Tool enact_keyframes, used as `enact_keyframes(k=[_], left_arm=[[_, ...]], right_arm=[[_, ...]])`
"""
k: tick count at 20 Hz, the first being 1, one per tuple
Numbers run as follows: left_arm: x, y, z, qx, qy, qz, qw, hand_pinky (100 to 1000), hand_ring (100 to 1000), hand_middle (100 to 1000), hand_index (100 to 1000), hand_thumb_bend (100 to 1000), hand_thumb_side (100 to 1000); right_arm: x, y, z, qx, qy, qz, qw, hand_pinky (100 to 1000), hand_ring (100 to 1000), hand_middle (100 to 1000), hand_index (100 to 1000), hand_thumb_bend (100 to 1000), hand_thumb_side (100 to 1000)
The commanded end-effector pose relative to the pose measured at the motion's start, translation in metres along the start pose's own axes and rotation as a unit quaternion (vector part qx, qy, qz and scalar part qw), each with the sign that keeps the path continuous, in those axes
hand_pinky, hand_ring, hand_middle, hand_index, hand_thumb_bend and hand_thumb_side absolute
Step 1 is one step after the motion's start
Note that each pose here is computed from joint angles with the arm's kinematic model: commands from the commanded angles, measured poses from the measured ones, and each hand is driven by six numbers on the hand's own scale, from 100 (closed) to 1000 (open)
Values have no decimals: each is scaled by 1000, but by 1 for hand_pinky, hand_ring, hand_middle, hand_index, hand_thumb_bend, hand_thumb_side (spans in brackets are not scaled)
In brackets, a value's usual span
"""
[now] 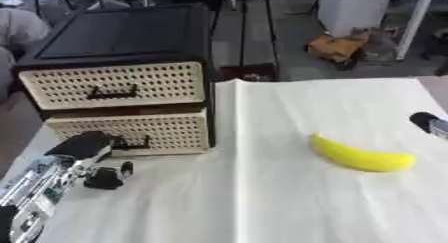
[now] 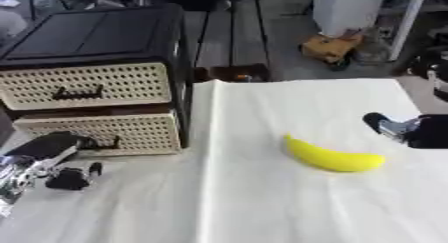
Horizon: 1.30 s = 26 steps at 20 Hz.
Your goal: Pick up objects from table and place into drawer.
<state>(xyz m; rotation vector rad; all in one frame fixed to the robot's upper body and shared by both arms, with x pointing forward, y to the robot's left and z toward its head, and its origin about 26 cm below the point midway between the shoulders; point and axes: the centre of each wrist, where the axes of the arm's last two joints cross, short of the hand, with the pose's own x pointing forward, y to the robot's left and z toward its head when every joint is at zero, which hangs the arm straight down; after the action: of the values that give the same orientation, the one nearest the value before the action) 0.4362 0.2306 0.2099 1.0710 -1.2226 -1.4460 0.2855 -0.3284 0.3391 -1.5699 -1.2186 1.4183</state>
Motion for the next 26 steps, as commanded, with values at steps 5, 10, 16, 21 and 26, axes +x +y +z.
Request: enact_keyframes(k=[5, 10, 16, 21, 26], left_arm=[[-3, 10, 6, 11, 6, -11, 1000, 100, 100, 100, 759, 118, 425], [1, 13, 12, 13, 1, -15, 1000, 100, 100, 100, 744, 116, 420], [6, 13, 21, 3, -11, -22, 1000, 100, 100, 100, 735, 112, 427], [11, 12, 31, -4, -20, -30, 999, 100, 100, 100, 734, 112, 425], [12, 14, 40, -7, -23, -34, 999, 100, 100, 100, 730, 110, 425]], right_arm=[[-3, -10, 4, -14, 4, 7, 1000, 856, 947, 870, 897, 443, 877], [-3, -10, 4, -14, 5, 7, 1000, 858, 947, 870, 895, 444, 880], [-4, -10, 4, -16, 8, 8, 1000, 860, 947, 869, 895, 437, 888], [-4, -10, 4, -16, 9, 8, 1000, 862, 947, 870, 895, 444, 885], [-4, -10, 5, -16, 10, 8, 1000, 863, 947, 869, 895, 443, 887]])
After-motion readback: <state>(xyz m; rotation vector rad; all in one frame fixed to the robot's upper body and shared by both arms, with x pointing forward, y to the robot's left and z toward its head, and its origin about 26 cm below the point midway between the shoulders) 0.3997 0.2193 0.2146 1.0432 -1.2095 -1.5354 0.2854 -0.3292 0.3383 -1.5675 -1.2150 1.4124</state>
